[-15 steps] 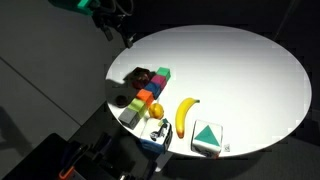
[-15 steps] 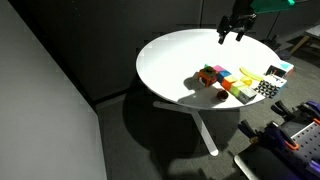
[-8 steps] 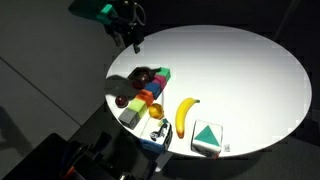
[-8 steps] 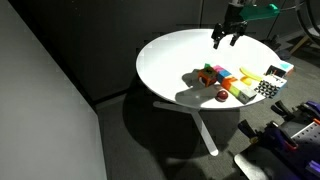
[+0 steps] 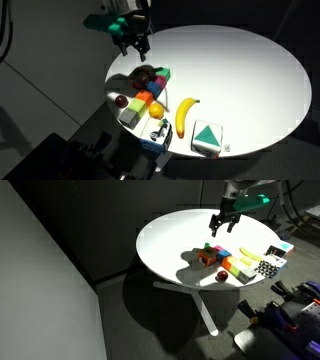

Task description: Pick up the block with the number six on it and put it on the block with the number four on it

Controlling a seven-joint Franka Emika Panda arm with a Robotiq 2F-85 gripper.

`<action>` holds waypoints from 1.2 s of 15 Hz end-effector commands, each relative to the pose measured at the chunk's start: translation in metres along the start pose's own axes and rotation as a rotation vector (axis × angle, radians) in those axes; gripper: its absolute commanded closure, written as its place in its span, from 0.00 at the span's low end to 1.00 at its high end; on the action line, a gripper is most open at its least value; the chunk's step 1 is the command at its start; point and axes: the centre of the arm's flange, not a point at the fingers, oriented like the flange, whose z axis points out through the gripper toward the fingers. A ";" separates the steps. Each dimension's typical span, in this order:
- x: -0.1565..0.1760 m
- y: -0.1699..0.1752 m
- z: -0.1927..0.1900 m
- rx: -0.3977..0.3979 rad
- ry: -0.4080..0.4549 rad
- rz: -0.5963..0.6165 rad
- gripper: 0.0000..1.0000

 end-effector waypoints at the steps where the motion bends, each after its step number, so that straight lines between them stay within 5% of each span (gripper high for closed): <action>1: 0.014 -0.006 0.016 -0.022 0.010 -0.015 0.00; 18: 0.020 -0.033 0.073 -0.055 0.032 0.012 0.00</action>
